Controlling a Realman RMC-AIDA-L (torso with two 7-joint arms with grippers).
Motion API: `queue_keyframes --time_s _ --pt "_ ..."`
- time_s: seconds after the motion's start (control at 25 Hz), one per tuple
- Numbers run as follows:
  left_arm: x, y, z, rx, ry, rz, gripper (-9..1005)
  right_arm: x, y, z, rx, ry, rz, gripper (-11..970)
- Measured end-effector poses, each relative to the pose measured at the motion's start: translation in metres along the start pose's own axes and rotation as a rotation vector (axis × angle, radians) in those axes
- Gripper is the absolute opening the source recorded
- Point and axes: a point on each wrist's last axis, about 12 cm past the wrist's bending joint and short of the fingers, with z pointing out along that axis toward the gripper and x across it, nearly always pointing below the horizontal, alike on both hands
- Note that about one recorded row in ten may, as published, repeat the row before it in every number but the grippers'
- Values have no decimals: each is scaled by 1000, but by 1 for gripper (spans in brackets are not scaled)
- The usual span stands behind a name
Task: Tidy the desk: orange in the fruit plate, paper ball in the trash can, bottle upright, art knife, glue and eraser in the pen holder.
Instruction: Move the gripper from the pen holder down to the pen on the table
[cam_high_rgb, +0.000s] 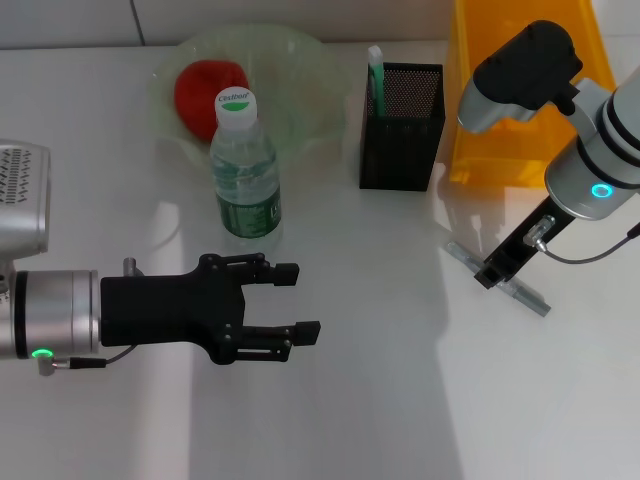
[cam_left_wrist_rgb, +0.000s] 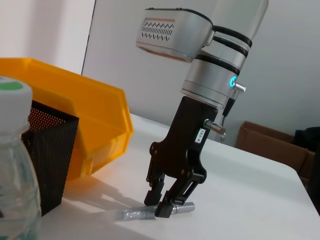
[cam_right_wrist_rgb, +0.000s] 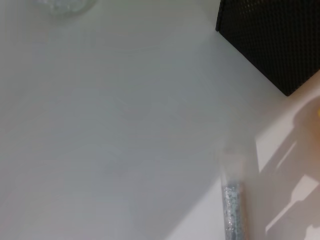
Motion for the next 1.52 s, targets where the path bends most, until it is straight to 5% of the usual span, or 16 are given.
queue_keyframes --time_s 0.48,1.16,1.52 --pt "0 0 1 3 2 2 783 -1 0 0 -1 -3 3 135" --pt "1 -1 -1 -1 0 -3 783 -2 1 -3 0 -12 -1 74" --pt "1 -1 -1 -2 0 -4 783 -3 1 -6 6 -24 -5 175"
